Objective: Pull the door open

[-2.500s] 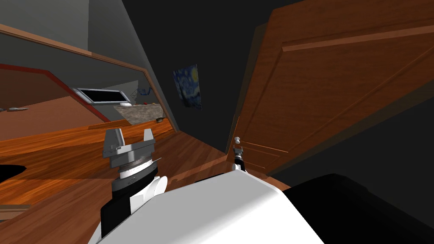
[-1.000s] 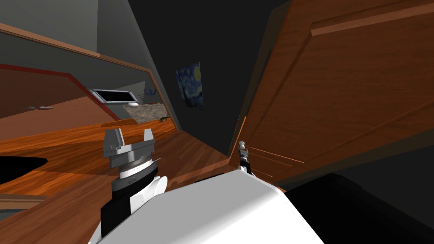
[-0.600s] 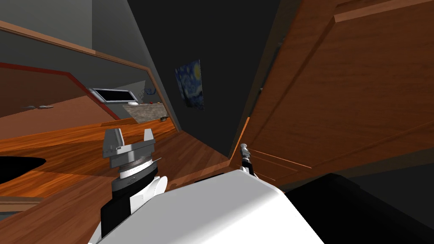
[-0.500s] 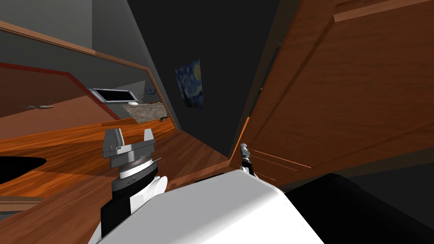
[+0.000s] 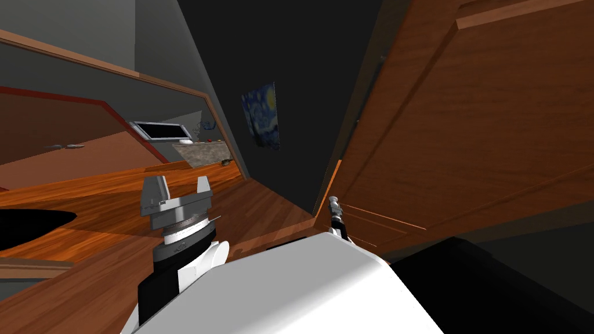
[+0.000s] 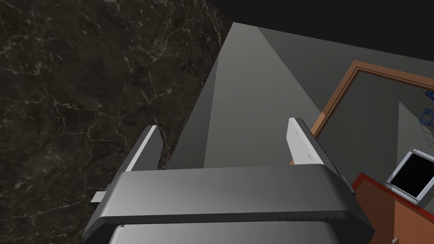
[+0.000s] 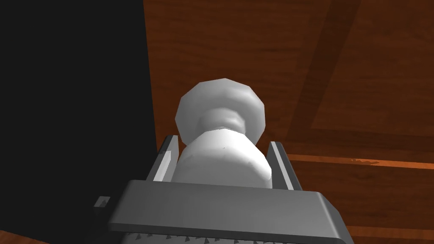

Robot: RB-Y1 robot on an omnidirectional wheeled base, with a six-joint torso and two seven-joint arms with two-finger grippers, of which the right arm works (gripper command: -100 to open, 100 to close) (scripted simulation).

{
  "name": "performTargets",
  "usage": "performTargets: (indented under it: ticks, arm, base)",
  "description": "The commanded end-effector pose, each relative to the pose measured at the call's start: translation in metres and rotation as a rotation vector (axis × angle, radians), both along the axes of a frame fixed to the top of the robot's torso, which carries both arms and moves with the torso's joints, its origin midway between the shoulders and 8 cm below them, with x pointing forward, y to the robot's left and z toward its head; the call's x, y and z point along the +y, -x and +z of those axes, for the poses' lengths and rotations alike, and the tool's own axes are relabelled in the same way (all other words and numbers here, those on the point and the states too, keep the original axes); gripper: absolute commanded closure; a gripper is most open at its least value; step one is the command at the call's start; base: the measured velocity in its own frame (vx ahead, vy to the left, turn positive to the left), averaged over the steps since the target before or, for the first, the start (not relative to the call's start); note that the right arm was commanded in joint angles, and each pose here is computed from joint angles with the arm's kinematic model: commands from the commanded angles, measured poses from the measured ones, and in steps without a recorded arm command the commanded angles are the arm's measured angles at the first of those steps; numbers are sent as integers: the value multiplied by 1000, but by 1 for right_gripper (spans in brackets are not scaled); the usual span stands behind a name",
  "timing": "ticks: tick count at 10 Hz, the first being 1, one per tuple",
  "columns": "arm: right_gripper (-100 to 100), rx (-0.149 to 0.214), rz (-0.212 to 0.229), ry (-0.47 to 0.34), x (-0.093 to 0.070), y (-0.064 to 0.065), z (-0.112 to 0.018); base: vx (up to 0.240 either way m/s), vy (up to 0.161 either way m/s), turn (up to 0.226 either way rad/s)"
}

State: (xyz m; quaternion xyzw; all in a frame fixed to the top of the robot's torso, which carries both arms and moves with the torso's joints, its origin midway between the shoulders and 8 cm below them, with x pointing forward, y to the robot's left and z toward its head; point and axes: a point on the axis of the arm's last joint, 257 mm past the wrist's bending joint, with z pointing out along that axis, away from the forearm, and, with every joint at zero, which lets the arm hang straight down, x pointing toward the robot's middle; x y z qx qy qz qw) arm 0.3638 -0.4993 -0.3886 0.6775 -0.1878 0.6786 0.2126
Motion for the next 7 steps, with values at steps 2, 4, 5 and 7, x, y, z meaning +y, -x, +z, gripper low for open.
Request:
performTargets:
  ticks: [2,4,5,7]
  arm:
    - [100,0,40,-11,10,-2,-2]
    - [100,-3,77,-17,17,-5,-2]
    - [100,-5,100,-22,22,-6,-2]
    - [100,-6,134,-29,29,-8,-3]
  base:
    - [-238,-19,126]
    - [-250,15,114]
    - [-273,0,135]
    - [-254,25,111]
